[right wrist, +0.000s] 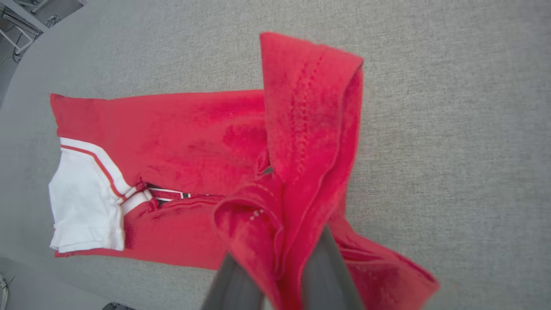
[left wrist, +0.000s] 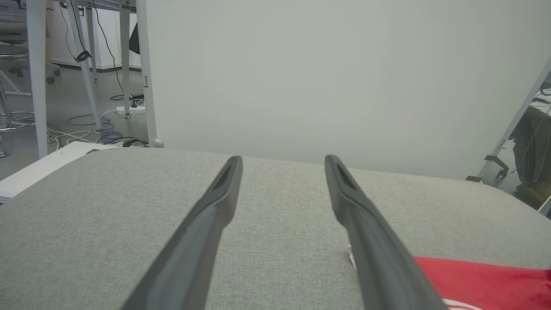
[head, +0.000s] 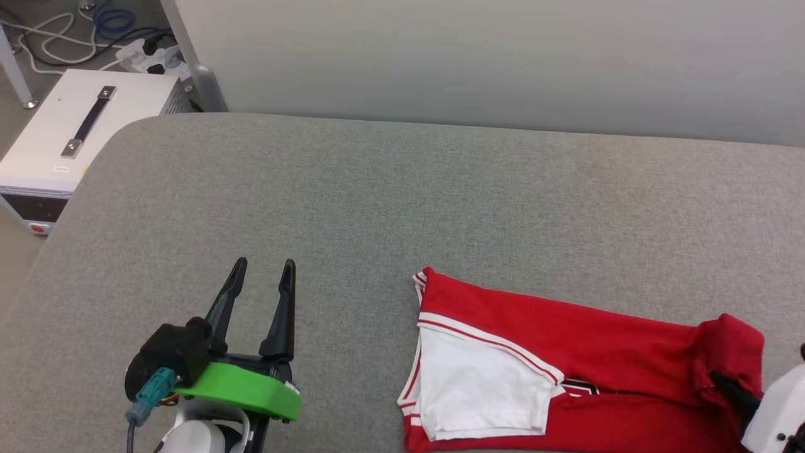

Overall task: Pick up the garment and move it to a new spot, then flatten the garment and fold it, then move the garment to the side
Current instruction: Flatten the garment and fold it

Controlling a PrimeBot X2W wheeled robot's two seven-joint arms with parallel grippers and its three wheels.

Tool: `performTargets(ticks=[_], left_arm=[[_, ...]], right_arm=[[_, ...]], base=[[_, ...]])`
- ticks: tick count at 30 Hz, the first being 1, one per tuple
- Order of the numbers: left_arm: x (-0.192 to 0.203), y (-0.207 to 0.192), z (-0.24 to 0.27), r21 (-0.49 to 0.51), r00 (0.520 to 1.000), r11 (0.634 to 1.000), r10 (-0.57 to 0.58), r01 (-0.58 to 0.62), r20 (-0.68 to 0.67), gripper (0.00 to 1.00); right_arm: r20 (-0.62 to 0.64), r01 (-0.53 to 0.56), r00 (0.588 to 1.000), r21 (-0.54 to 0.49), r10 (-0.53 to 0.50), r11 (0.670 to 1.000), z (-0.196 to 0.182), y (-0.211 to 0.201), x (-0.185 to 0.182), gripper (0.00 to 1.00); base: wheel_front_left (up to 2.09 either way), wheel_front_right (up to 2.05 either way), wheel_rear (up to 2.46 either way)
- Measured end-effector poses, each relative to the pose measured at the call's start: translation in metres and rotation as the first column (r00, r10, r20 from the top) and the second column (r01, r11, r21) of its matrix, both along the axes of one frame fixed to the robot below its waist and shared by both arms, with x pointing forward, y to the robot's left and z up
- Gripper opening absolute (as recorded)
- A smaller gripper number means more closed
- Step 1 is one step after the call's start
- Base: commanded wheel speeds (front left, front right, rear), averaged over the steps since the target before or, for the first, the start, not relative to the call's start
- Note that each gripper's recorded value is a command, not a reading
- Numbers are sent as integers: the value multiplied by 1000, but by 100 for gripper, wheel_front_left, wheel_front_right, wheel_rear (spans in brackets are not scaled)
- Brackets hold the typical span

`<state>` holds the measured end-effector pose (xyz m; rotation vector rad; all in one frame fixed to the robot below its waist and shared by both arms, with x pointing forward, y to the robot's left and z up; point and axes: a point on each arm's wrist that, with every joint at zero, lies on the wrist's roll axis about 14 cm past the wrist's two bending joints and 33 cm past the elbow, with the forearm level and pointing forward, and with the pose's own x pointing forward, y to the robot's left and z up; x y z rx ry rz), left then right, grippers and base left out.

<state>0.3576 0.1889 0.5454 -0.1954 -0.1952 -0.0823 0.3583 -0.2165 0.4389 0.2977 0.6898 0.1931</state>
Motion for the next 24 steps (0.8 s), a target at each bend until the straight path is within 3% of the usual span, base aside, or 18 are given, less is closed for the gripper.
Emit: performTargets(ticks=[7, 12, 19, 24], left_arm=[[-7, 10, 2, -13, 999, 999, 34, -34, 6, 100], [-10, 16, 3, -14, 999, 998, 54, -53, 11, 100], [-13, 21, 3, -21, 998, 997, 69, -69, 9, 100], [-16, 25, 2, -21, 997, 996, 82, -82, 7, 100]], right_arm=[[22, -83, 996, 123, 81, 989, 13, 60, -5, 0], [35, -143, 990, 232, 138, 962, 23, 107, -9, 0], [65, -211, 977, 365, 202, 907, 35, 158, -9, 0], [88, -184, 983, 508, 161, 841, 35, 182, -1, 0]], base=[[0, 0, 0], [0, 0, 0], [0, 0, 0], [0, 0, 0]])
